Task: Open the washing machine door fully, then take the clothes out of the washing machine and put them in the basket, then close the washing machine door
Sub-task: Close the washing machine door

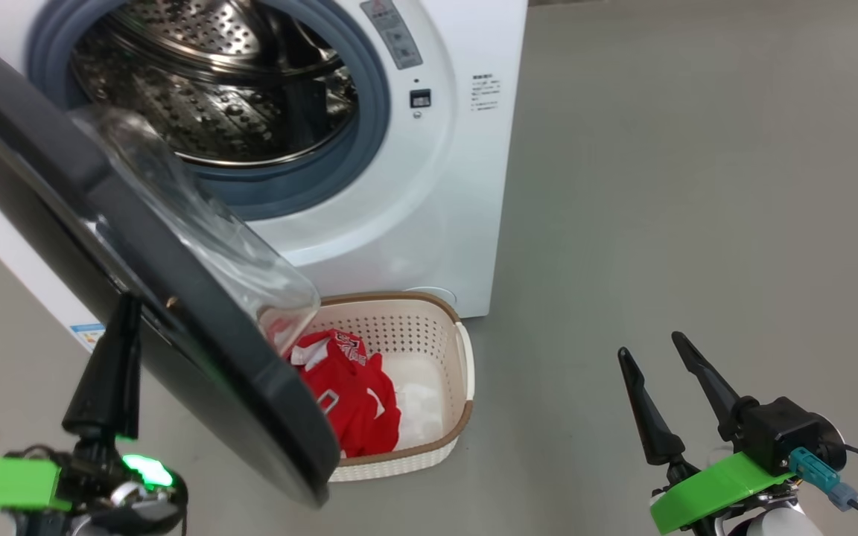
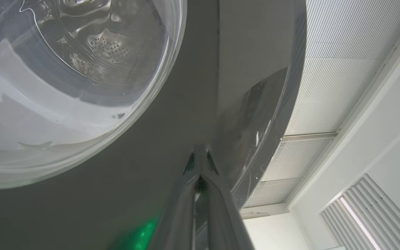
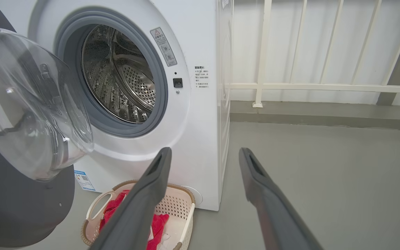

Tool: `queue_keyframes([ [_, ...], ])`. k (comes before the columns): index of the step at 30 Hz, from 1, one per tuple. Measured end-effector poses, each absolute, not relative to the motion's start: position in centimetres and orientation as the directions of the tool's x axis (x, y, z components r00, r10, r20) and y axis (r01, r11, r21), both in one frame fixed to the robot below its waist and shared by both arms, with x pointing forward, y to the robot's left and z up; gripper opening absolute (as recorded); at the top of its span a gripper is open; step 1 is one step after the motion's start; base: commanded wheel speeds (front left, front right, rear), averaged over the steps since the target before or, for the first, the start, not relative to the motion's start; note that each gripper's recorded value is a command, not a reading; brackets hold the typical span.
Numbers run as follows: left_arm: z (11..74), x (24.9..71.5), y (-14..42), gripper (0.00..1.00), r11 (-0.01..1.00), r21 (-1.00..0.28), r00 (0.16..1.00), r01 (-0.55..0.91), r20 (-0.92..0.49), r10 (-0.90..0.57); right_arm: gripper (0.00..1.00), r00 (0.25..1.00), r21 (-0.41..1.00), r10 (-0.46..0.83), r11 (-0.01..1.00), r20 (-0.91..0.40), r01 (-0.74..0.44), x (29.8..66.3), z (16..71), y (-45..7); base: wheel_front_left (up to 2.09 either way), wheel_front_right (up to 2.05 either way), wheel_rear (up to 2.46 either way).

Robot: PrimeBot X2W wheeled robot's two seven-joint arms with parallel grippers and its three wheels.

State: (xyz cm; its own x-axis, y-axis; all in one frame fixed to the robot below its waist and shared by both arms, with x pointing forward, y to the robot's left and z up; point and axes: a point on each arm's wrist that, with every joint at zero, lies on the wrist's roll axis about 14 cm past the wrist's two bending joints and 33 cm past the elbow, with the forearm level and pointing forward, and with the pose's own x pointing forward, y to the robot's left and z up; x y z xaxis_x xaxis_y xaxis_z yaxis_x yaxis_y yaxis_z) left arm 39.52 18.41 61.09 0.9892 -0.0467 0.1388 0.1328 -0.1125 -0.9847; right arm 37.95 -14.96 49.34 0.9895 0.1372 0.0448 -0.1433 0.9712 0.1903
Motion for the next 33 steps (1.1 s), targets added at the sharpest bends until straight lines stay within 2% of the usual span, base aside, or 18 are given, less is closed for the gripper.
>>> queue_keyframes([
  [17,61.8,46.5,13.5,0.00,-0.153,-0.981,0.977,0.122,0.146,-0.154,1.00,0.996,0.174,0.086,0.981,0.020,-0.088,38.6,48.6,-17.1,0.00,0.00,0.00],
  [33,61.0,54.6,11.3,0.00,-0.137,-0.987,0.983,0.086,0.107,-0.150,1.00,0.999,0.167,0.053,0.985,-0.005,-0.052,40.8,47.4,-18.3,0.00,0.00,0.00],
])
